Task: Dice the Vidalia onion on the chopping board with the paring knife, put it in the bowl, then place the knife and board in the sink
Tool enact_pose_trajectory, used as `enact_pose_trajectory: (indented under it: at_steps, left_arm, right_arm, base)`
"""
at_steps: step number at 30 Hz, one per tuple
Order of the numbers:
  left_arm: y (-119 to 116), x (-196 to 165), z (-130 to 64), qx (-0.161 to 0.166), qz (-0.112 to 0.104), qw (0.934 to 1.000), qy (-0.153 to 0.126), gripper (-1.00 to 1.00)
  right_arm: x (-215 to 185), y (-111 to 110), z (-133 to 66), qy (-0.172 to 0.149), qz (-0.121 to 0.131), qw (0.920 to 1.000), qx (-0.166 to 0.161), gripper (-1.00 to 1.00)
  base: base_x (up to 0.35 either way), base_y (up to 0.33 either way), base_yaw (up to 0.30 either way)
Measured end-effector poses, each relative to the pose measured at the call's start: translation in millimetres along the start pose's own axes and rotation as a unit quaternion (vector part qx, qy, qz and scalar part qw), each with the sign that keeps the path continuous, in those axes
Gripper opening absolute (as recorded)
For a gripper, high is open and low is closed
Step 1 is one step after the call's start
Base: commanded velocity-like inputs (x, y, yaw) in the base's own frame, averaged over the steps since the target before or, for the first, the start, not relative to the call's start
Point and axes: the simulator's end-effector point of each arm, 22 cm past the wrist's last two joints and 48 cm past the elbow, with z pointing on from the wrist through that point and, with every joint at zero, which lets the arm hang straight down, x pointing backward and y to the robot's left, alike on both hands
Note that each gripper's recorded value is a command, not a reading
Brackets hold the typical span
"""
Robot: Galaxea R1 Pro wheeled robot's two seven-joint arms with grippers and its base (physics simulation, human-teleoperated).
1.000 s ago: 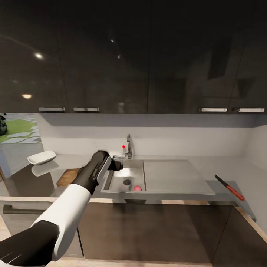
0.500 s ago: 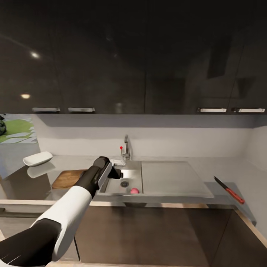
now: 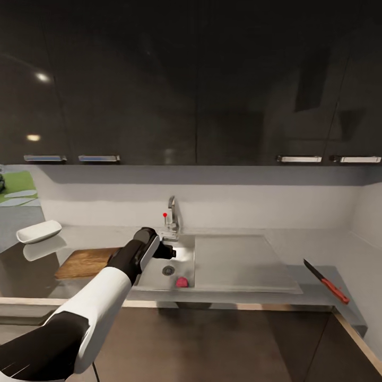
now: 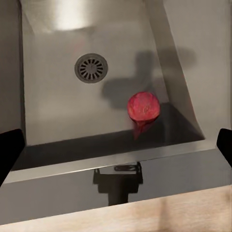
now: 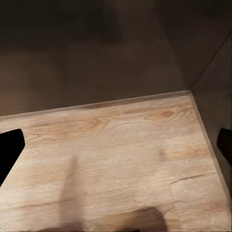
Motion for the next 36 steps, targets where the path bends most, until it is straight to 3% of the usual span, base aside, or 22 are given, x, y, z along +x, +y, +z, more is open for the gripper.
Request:
enact_pose_trajectory:
  at_steps: [11,21,36]
  left_arm:
    - [-0.1,5.7,2.5,0.0,-0.001,1.0,0.009,1.0]
    - [1.1,32.3,7.5,-0.003,0.002,0.9983,0.058,1.0]
    - [-1.9,36.6,7.4,-0.001,0.003,0.9978,0.067,1.0]
  right_arm:
    - [32.6,-2.6,-2.3,0.074,-0.009,0.9972,0.001,1.0]
    - [36.4,-2.6,-3.0,0.082,-0.01,0.9966,0.001,1.0]
    - [36.5,-3.5,-2.9,0.083,-0.01,0.9965,0.003,1.0]
  base:
    - [0.004,-0.003,0.0]
    - [0.0,0.0,0.0]
    - [0.001,-0.001,0.0]
